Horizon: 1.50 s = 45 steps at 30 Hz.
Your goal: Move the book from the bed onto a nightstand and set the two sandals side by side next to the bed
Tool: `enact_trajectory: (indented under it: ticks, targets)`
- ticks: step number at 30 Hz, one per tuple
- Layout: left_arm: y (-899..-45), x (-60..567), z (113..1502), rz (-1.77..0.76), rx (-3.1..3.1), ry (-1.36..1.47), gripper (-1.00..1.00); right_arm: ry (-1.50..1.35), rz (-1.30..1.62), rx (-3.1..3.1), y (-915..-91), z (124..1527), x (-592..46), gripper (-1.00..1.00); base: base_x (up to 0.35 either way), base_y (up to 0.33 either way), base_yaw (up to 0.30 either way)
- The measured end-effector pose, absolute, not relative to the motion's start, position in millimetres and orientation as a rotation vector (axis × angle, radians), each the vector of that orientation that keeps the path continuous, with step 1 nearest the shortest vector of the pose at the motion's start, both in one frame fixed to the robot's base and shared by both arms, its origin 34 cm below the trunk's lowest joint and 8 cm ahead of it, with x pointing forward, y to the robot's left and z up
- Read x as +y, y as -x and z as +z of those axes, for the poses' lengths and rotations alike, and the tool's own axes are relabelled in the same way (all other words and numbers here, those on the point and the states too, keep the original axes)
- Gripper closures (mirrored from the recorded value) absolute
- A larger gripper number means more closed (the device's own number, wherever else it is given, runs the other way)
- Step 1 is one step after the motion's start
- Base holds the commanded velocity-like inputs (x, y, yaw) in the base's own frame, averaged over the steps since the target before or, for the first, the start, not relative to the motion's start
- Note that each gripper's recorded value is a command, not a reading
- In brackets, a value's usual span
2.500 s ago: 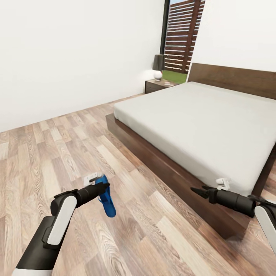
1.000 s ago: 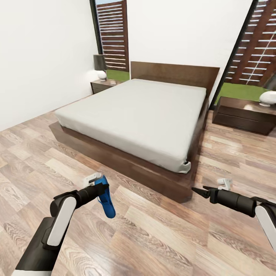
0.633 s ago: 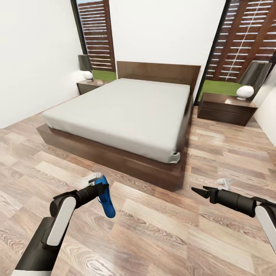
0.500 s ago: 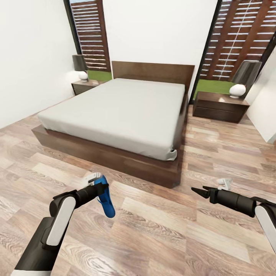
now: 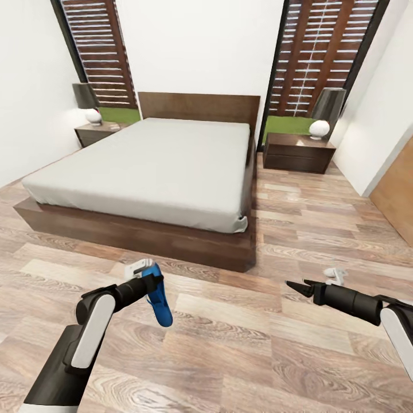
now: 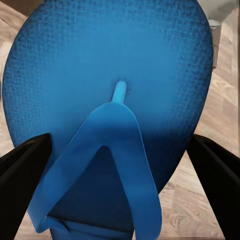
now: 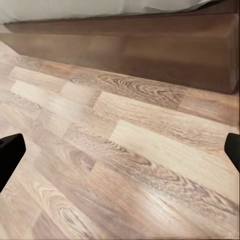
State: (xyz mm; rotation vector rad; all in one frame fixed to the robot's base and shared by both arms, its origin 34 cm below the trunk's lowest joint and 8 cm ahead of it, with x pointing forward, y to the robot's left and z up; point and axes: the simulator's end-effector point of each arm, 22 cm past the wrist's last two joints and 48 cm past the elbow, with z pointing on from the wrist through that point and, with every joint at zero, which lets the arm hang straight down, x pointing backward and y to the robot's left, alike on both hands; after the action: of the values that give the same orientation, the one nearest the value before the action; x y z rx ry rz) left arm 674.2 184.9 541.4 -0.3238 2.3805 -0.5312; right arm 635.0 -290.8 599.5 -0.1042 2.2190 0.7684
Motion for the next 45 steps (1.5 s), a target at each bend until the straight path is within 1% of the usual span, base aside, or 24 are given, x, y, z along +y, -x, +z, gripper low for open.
enact_trajectory:
  ticks: [15, 21, 30, 45]
  targets:
    - [-674.1, 182.7, 541.4, -0.532, 2.38, 0.32, 1.0, 0.088, 0.765, 2.232, -636.1, 594.0, -294.4, -1.0, -0.005, 0.017, -0.288]
    - [-674.1, 182.6, 541.2, -0.531, 2.381, 0.32, 1.0, 0.087, 0.767, 2.231, -636.0, 593.4, -293.7, -1.0, -0.001, -0.022, -0.207]
    - [-674.4, 182.7, 541.2, -0.53, 2.381, 0.32, 1.0, 0.085, 0.771, 2.231, -635.6, 592.7, -292.2, -1.0, 0.0, -0.19, -0.062]
    - [-674.2, 182.7, 541.1, -0.529, 2.382, 0.319, 1.0, 0.084, 0.771, 2.23, -635.6, 592.8, -291.9, -1.0, 0.0, -0.269, -0.01]
